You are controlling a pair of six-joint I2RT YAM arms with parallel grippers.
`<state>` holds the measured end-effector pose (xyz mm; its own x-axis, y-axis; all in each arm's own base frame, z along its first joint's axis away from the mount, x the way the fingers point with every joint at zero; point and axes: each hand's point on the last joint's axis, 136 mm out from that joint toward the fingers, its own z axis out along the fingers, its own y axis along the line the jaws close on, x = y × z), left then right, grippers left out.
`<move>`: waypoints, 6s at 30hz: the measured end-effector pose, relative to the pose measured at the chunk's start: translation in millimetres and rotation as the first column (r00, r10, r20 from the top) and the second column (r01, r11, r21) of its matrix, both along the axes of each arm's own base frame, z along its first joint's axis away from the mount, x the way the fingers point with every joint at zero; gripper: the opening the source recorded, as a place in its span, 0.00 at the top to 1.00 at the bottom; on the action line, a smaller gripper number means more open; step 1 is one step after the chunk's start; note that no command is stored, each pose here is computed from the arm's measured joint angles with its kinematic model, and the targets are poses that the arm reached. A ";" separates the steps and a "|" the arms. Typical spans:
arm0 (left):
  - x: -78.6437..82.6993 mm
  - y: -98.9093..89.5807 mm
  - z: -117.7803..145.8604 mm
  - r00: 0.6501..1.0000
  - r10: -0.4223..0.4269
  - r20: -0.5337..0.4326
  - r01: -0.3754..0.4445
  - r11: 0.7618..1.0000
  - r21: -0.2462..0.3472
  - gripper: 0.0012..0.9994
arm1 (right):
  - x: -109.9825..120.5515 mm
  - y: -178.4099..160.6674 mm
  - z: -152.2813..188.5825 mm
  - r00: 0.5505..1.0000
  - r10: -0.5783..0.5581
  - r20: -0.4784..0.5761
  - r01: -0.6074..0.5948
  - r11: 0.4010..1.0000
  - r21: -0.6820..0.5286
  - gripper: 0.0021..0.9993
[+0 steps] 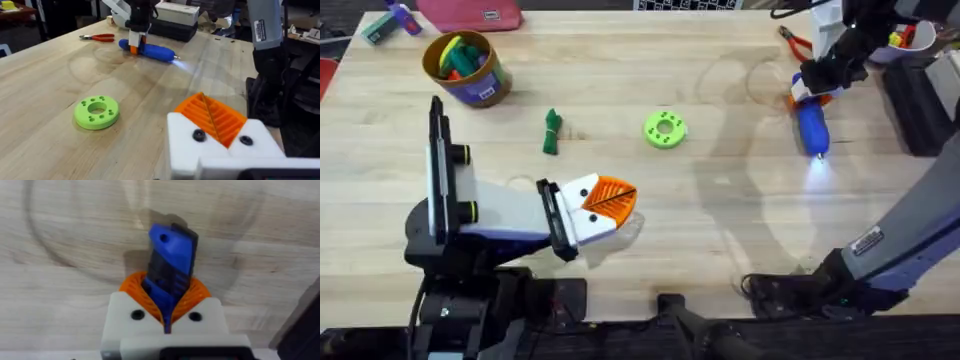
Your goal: Pick up the gripper from the table and insert it into the empty holder that is missing its gripper. Then pick up a screw, insert it into the mounting hole, and use the screwdriver to tighten it. Finally, clean up the table by picking up the vegetable and placing it into the bucket.
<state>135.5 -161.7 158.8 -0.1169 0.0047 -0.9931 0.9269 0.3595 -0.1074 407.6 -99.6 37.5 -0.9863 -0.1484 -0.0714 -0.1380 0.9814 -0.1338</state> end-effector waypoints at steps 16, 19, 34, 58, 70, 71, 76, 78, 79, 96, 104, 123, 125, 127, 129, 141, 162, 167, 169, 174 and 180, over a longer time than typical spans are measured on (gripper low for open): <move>-0.1 0.0 0.0 1.000 0.000 0.000 0.000 1.000 0.000 0.98 | 3.8 42.4 74.5 0.991 -0.005 0.133 0.005 1.000 0.005 0.98; -0.1 0.0 0.1 1.000 0.000 0.000 0.000 1.000 0.000 0.98 | 7.6 65.5 131.0 0.959 -0.002 0.284 -0.012 0.999 0.047 0.98; -0.1 0.0 0.1 1.000 0.000 0.000 0.000 1.000 0.000 0.98 | -55.5 173.4 317.8 0.711 -0.060 0.700 -0.245 0.913 0.327 0.98; -0.1 0.0 0.1 1.000 0.000 0.000 0.000 1.000 0.000 0.98 | -147.6 298.1 372.2 0.347 -0.165 0.923 -0.747 0.547 0.378 0.98; -0.1 0.0 0.1 1.000 0.000 0.000 0.000 1.000 0.000 0.98 | -156.2 389.5 377.4 0.246 -0.103 0.964 -0.963 0.084 0.255 0.98; -0.1 0.0 0.1 1.000 0.000 0.000 0.000 1.000 0.000 0.98 | -158.0 393.8 376.2 0.245 -0.099 0.964 -0.966 0.062 0.252 0.98; -0.1 0.0 0.1 1.000 0.000 0.001 0.000 1.000 0.000 0.98 | -173.3 413.4 369.5 0.245 -0.070 0.967 -0.969 -0.029 0.244 0.98; -0.1 0.0 0.1 1.000 0.000 0.001 0.000 1.000 0.000 0.98 | -183.2 419.5 369.5 0.228 -0.059 0.972 -0.972 -0.061 0.225 0.98; -0.1 0.0 0.0 1.000 0.000 0.000 0.000 1.000 0.000 0.98 | -188.8 423.0 369.9 0.213 -0.055 0.976 -0.975 -0.077 0.208 0.98; -0.1 0.0 0.1 1.000 0.000 0.001 0.000 1.000 0.000 0.98 | -243.2 452.2 353.3 0.034 -0.009 0.999 -0.971 -0.237 0.031 0.98; -0.1 0.0 0.0 1.000 0.000 0.000 0.000 1.000 0.000 0.98 | -240.4 464.5 331.6 0.044 0.034 0.998 -0.962 -0.269 0.051 0.98; -0.1 0.0 0.1 1.000 0.000 0.000 0.000 1.000 0.000 0.98 | -251.1 466.0 328.0 -0.034 -0.059 0.998 -0.961 -0.272 -0.049 0.98; -0.1 0.0 0.0 1.000 0.000 0.000 0.000 1.000 0.000 0.98 | -250.1 466.2 322.2 -0.017 -0.048 0.999 -0.963 -0.268 -0.029 0.98; -0.1 0.0 0.0 1.000 0.000 0.000 0.000 1.000 0.000 0.98 | -249.7 466.5 318.8 -0.001 -0.037 0.999 -0.963 -0.269 -0.011 0.98; -0.1 0.0 0.0 1.000 0.000 0.000 0.000 1.000 0.000 0.98 | -249.3 466.7 316.8 0.011 -0.028 1.000 -0.963 -0.268 0.003 0.98; -0.1 0.0 0.0 1.000 0.000 0.000 0.000 1.000 0.000 0.98 | -248.2 467.0 314.3 0.019 -0.018 1.000 -0.964 -0.264 0.014 0.98; -0.1 0.0 0.0 1.000 0.000 0.000 0.000 1.000 0.000 0.98 | -243.8 465.6 311.4 0.021 -0.008 1.000 -0.967 -0.253 0.019 0.98; -0.1 0.0 0.1 1.000 0.000 0.000 0.000 1.000 0.000 0.98 | -243.5 465.7 310.2 0.017 -0.005 1.000 -0.968 -0.251 0.015 0.98; -0.1 0.0 0.1 1.000 0.000 0.000 0.000 1.000 0.000 0.98 | -243.0 465.7 310.1 0.014 -0.005 1.000 -0.969 -0.248 0.012 0.98; -0.1 0.0 0.0 1.000 0.000 -0.001 0.000 1.000 0.000 0.98 | -240.2 465.3 307.3 0.018 0.005 1.000 -0.971 -0.238 0.019 0.98; -0.1 0.0 0.0 1.000 0.000 -0.001 0.000 1.000 0.000 0.98 | -239.3 464.7 304.9 0.021 0.018 1.000 -0.973 -0.229 0.025 0.98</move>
<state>135.4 -161.7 158.7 -0.1180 0.0044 -0.9930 0.9269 0.3591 -0.1086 168.3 365.1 342.4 0.1069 0.0857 -0.9906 -0.9886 -0.0975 -0.1151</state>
